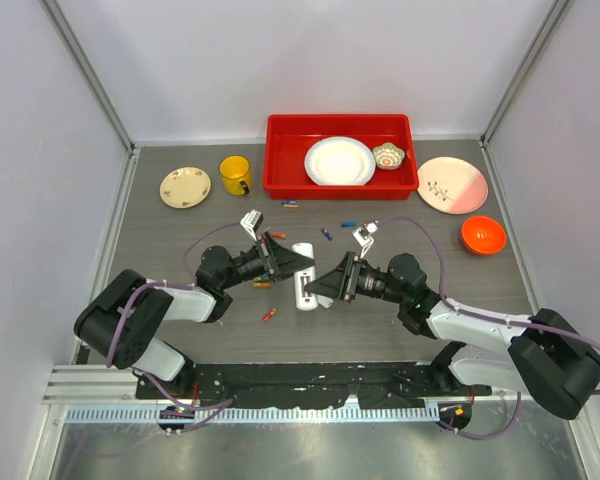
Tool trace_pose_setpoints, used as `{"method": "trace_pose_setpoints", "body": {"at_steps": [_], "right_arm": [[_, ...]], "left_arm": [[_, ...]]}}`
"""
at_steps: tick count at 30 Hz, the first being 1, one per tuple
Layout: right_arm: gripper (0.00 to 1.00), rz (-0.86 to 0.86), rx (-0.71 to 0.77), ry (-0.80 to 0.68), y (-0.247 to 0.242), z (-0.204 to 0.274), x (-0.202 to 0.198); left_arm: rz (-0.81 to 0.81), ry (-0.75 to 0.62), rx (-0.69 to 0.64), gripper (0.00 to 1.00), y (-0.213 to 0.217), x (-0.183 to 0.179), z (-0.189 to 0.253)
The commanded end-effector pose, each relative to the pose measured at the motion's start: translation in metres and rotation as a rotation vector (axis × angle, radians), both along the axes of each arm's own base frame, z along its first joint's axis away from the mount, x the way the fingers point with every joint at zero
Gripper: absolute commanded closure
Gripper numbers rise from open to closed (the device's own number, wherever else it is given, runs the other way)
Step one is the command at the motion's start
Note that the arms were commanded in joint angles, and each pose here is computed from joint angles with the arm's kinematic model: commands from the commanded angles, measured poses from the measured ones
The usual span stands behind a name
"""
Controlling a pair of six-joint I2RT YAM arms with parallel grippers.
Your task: Load the batteries into the remote control
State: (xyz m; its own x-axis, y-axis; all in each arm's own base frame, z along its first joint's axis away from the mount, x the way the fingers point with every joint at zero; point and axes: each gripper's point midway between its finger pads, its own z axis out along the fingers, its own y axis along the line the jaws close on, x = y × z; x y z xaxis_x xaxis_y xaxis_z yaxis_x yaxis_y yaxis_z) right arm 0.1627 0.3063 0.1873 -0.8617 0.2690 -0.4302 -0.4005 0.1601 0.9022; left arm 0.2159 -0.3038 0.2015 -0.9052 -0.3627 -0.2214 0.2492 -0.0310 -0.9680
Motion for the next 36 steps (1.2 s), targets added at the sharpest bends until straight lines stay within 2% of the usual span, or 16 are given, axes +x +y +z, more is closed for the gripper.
{"method": "trace_pose_setpoints", "body": {"at_steps": [1,7,9,10,11,20,28,34,35,36], "right_arm": [[0.6,0.056,0.055,-0.075,0.01,0.025,-0.004],[0.69,0.087,0.053,-0.055,0.013,0.02,-0.008],[0.76,0.095,0.057,-0.059,0.013,0.021,-0.008],[0.79,0.099,0.06,-0.061,0.013,0.022,-0.009],[0.82,0.107,0.061,-0.071,0.013,0.023,-0.01],[0.99,0.146,0.029,-0.097,0.007,0.025,-0.016],[0.99,0.176,0.01,-0.117,0.0,0.027,-0.019],[0.99,0.18,-0.012,-0.112,-0.001,0.025,-0.019],[0.99,0.177,-0.017,-0.113,-0.001,0.025,-0.018],[0.99,0.175,-0.023,-0.11,-0.002,0.024,-0.017]], "left_arm": [[0.004,-0.235,-0.137,0.98,0.001,-0.004,0.054],[0.002,-0.234,-0.131,0.94,0.001,-0.004,0.054],[-0.003,-0.231,-0.131,0.9,0.0,-0.004,0.053],[-0.016,-0.226,-0.128,0.84,0.0,-0.006,0.052],[-0.026,-0.228,-0.129,0.82,-0.001,-0.007,0.054],[-0.207,-0.201,-0.097,0.71,-0.006,-0.032,0.049],[-0.261,-0.181,-0.076,0.59,-0.007,-0.038,0.046],[-0.27,-0.163,-0.056,0.6,-0.01,-0.036,0.04],[-0.275,-0.15,-0.046,0.62,-0.011,-0.037,0.037],[-0.275,-0.162,-0.037,0.69,-0.012,-0.038,0.035]]}}
